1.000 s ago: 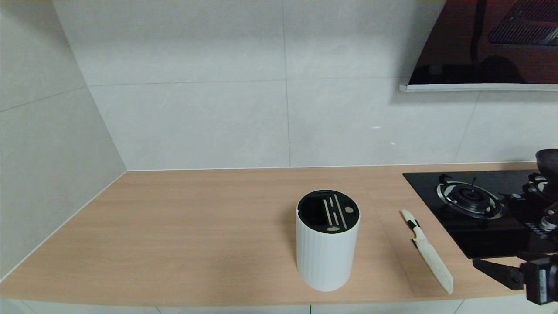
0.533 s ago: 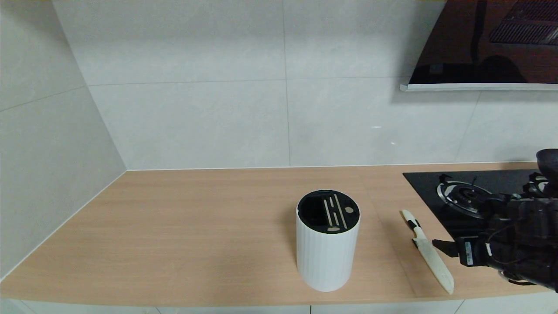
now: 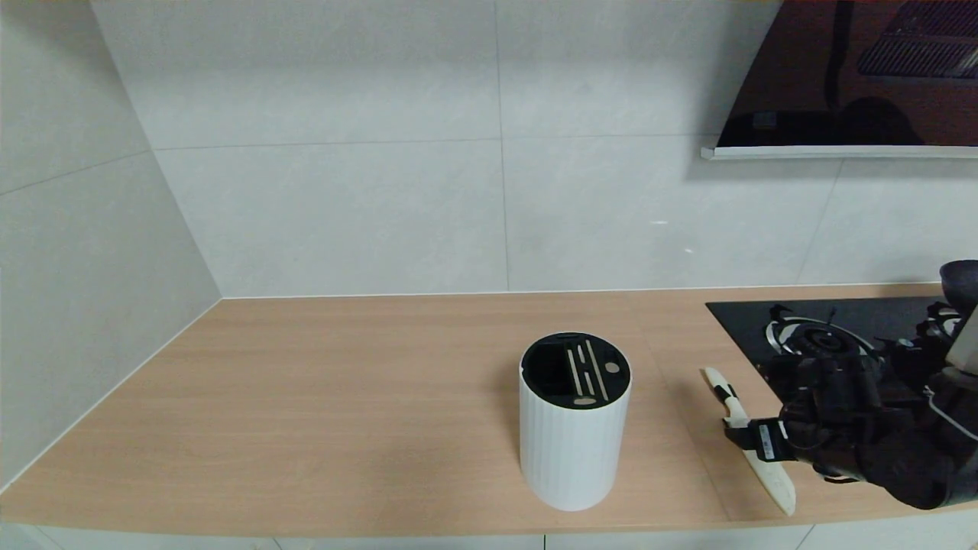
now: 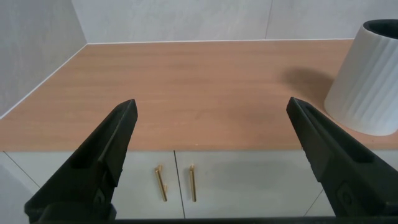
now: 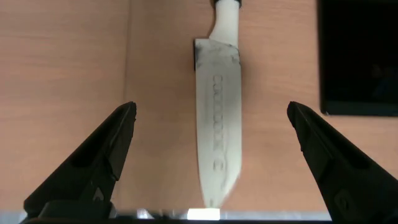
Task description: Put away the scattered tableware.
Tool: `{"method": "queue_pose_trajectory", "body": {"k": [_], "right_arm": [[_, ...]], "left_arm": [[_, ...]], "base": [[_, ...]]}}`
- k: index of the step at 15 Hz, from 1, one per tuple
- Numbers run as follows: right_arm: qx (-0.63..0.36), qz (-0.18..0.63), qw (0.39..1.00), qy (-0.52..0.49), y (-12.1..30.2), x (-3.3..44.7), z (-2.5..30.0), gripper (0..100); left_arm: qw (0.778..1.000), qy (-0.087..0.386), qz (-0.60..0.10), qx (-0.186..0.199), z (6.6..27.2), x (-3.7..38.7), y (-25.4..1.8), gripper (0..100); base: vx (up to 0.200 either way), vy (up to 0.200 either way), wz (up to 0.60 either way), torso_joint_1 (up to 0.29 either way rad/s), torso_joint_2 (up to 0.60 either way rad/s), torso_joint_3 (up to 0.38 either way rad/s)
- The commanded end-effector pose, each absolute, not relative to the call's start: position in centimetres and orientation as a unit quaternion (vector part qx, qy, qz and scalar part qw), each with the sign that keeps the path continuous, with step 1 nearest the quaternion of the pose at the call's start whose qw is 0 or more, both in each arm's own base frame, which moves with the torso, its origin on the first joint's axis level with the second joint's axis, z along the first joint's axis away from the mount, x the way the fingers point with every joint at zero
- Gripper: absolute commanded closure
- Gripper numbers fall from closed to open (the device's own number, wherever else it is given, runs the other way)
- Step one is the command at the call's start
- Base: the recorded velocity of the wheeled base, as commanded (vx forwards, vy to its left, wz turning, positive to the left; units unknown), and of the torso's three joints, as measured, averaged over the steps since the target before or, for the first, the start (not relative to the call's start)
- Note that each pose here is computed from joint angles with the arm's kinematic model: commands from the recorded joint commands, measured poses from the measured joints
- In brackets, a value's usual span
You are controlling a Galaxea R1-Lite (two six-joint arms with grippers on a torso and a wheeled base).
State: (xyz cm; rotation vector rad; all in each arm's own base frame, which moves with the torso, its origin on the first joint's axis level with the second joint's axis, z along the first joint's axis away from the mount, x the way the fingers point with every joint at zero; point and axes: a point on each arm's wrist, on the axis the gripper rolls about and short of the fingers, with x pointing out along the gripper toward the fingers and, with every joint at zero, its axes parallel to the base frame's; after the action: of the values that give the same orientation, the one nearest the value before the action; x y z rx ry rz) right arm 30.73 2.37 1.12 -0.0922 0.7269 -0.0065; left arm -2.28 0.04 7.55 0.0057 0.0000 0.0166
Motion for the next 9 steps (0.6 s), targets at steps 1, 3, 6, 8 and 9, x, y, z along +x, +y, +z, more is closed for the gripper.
{"method": "queue_pose_trajectory", "body": {"k": [1,3,6,8,9], "right_arm": [[-0.048,-0.002,0.926,0.374,2.6,32.1,-1.2,0],[-0.049,0.001,0.932,0.358,2.9,32.7,-1.9,0],[-0.047,0.000,0.939,0.341,3.0,34.0,-2.8,0],[-0.044,-0.006,0.941,0.336,2.6,34.6,-3.0,0],[-0.042,-0.012,0.941,0.336,2.2,34.8,-3.1,0]], "left_arm": [[1.000,0.001,0.009,0.002,7.6,-2.3,0.0,0],[1.000,0.001,0.009,0.002,7.6,-2.3,0.0,0],[1.000,0.001,0.009,0.003,7.6,-2.3,0.0,0],[1.000,0.000,0.008,0.003,7.5,-2.3,0.0,0],[1.000,0.001,0.009,0.003,7.6,-2.3,0.0,0]], "base": [[0.000,0.000,0.00,0.000,0.00,0.000],[0.000,0.000,0.00,0.000,0.00,0.000],[0.000,0.000,0.00,0.000,0.00,0.000],[0.000,0.000,0.00,0.000,0.00,0.000],[0.000,0.000,0.00,0.000,0.00,0.000]]}}
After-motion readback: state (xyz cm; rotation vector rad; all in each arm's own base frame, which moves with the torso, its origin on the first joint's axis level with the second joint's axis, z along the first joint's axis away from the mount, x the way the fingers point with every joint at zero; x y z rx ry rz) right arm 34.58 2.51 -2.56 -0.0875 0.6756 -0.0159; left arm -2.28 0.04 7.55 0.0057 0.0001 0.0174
